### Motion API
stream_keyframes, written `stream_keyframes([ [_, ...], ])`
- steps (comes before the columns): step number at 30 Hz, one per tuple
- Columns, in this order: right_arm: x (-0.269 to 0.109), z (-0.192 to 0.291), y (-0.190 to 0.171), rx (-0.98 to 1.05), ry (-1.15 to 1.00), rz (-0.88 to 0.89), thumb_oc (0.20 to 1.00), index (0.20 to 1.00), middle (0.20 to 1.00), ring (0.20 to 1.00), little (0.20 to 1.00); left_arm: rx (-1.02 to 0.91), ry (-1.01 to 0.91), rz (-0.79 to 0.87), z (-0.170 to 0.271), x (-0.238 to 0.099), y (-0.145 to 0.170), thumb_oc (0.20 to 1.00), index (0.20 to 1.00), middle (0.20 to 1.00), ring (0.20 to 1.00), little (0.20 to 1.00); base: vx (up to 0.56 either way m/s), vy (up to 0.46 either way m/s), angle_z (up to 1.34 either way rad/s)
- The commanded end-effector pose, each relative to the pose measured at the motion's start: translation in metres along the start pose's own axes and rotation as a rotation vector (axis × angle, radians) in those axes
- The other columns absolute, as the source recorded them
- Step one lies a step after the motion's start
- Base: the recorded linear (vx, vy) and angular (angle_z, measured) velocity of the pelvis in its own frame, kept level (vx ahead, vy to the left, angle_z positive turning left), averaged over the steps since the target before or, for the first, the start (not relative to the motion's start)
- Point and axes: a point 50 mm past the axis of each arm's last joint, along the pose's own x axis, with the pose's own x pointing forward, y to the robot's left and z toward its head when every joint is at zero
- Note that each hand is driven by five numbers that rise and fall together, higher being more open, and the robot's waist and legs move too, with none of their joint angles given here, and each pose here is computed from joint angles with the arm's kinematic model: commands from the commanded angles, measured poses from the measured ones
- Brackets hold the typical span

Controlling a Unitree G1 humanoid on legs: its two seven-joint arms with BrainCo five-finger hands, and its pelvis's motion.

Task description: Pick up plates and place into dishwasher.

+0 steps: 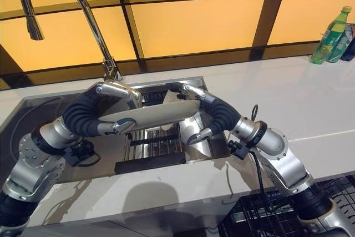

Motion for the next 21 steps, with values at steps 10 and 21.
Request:
stream_keyframes([
  [10,0.002,0.015,-0.018,-0.181,-0.034,-0.060,1.000,1.000,1.000,1.000,1.000,-0.140,-0.056,-0.062,0.001,0.006,0.017,0.200,0.200,0.200,0.200,0.200,0.00,0.000,0.00],
  [21,0.000,0.008,-0.021,-0.189,0.008,-0.092,1.000,1.000,1.000,1.000,1.000,-0.240,-0.137,-0.117,0.004,0.010,0.014,0.200,0.200,0.200,0.200,0.200,0.00,0.000,0.00],
])
